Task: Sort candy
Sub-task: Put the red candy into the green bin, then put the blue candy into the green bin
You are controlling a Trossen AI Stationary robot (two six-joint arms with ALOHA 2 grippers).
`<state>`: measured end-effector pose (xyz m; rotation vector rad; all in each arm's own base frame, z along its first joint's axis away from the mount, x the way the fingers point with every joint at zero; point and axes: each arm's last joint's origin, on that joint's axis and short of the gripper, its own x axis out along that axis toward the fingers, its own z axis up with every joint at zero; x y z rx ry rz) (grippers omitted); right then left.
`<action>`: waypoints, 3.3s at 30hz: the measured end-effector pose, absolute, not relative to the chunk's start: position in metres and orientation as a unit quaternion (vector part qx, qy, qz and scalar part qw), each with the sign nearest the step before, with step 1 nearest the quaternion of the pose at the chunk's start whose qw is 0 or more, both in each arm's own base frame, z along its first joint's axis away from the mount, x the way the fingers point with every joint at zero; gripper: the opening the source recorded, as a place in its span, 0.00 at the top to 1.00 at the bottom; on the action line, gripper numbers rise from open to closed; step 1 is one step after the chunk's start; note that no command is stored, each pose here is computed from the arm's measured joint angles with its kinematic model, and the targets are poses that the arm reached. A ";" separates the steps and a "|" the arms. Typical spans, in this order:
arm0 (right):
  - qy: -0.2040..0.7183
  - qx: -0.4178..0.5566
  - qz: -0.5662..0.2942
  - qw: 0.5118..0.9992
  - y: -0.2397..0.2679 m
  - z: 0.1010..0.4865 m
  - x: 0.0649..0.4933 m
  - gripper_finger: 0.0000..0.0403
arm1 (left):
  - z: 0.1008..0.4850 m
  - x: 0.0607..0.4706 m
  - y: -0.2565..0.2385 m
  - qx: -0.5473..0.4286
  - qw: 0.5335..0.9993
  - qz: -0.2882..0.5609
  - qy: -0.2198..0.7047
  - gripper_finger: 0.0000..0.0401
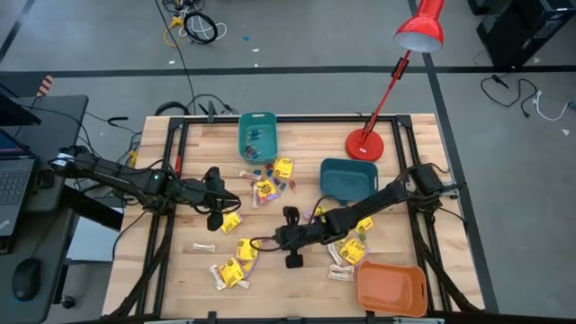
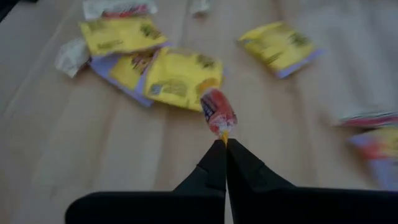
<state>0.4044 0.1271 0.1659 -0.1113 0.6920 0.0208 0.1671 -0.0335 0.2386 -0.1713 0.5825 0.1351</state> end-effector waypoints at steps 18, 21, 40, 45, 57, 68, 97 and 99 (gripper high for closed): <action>0.293 -0.051 -0.104 0.949 -0.040 0.256 0.388 1.00 | 0.242 0.169 -0.030 -0.061 0.957 0.120 0.255 0.83; 0.293 -0.048 -0.122 0.947 -0.075 0.257 0.383 1.00 | 0.243 0.169 -0.029 -0.056 0.957 0.141 0.248 0.83; 0.245 0.029 -0.113 0.962 -0.174 0.237 0.380 1.00 | 0.252 0.181 -0.028 -0.055 0.964 0.191 0.175 0.83; 0.251 0.028 -0.122 0.960 -0.172 0.236 0.380 1.00 | 0.251 0.182 -0.027 -0.045 0.962 0.206 0.172 0.83; 0.281 0.016 -0.139 0.949 -0.179 0.193 0.395 1.00 | 0.263 0.182 0.001 0.081 0.900 0.407 0.137 0.83; 0.305 0.026 -0.124 0.944 -0.184 0.175 0.418 1.00 | 0.263 0.180 0.031 0.102 0.874 0.445 0.168 0.83; 0.407 -0.075 -0.016 0.910 -0.127 0.224 0.395 0.72 | 0.248 0.182 0.044 0.102 0.940 0.210 0.247 0.83; 0.420 -0.078 -0.004 0.904 -0.118 0.216 0.399 0.72 | 0.247 0.183 0.048 0.105 0.937 0.215 0.253 0.83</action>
